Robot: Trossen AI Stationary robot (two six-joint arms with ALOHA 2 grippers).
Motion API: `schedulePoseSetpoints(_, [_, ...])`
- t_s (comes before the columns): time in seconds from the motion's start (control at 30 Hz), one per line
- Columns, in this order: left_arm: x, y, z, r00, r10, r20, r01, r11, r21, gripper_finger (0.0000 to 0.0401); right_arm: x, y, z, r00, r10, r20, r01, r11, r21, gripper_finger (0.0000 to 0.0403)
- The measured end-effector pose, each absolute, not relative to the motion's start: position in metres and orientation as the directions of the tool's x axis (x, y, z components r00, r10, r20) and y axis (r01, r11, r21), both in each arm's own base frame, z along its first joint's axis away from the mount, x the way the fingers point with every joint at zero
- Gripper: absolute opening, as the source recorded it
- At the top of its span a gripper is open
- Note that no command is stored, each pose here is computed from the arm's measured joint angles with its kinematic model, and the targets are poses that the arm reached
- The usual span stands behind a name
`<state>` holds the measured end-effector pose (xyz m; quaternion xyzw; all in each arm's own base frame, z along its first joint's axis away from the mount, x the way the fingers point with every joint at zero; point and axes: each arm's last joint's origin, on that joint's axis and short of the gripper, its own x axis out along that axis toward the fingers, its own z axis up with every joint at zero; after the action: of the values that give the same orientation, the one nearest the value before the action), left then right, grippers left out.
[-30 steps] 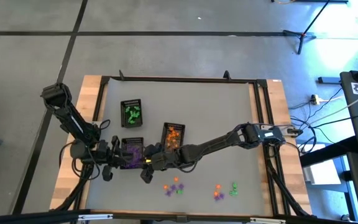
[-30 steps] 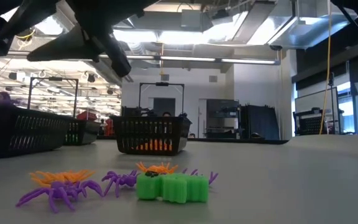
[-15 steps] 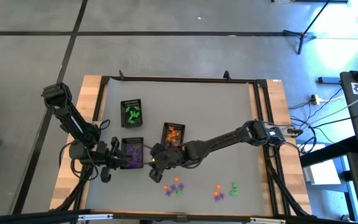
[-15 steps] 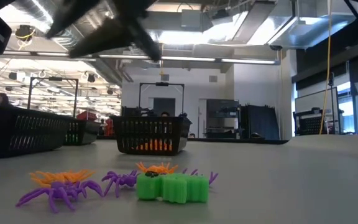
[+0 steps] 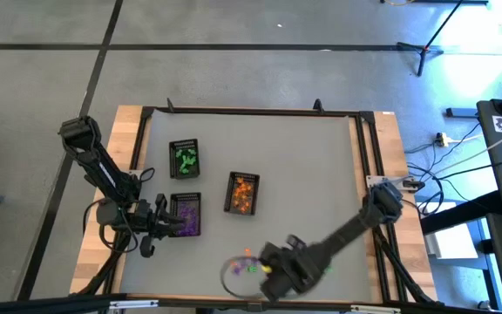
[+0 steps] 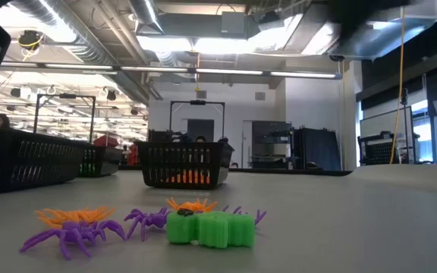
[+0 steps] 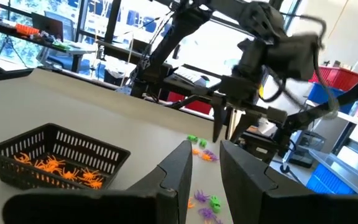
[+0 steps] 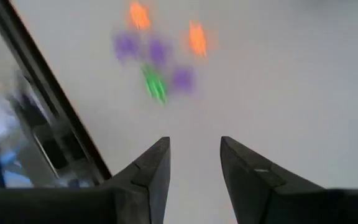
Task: Sort Halloween decoration
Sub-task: Put the green alien toy into the top left black basket
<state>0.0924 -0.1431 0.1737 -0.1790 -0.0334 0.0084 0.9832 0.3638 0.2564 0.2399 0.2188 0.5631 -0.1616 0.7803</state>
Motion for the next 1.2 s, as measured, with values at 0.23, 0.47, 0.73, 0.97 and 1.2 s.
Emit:
schedulePoseSetpoints(0.23, [0.092, -0.143, 0.174, 0.998, 0.024, 0.063, 0.000, 0.935, -0.354, 0.0077, 0.318, 0.293, 0.241, 0.247, -0.061, -0.967, 0.577, 0.811, 0.097, 0.0138])
schedulePoseSetpoints(0.47, [0.092, -0.143, 0.174, 0.998, 0.017, 0.064, 0.007, 0.935, -0.354, 0.0077, 0.265, 0.299, 0.267, 0.293, -0.194, -0.936, 0.695, 0.715, 0.069, 0.0138])
schedulePoseSetpoints(0.73, [0.092, -0.143, 0.174, 0.998, 0.017, 0.064, 0.006, 0.935, -0.354, 0.0077, 0.227, 0.285, 0.246, 0.309, -0.183, -0.933, 0.787, 0.600, 0.142, 0.0138])
schedulePoseSetpoints(0.97, [0.093, -0.143, 0.174, 0.998, 0.017, 0.063, 0.006, 0.937, -0.350, 0.0077, 0.206, 0.263, 0.216, 0.258, -0.062, -0.964, 0.836, 0.514, 0.190, 0.0138])
schedulePoseSetpoints(1.2, [0.093, -0.143, 0.173, 0.998, 0.018, 0.061, 0.005, 0.939, -0.345, 0.0077, 0.196, 0.252, 0.192, -0.021, 0.034, -0.999, 0.937, 0.349, -0.008, 0.0138])
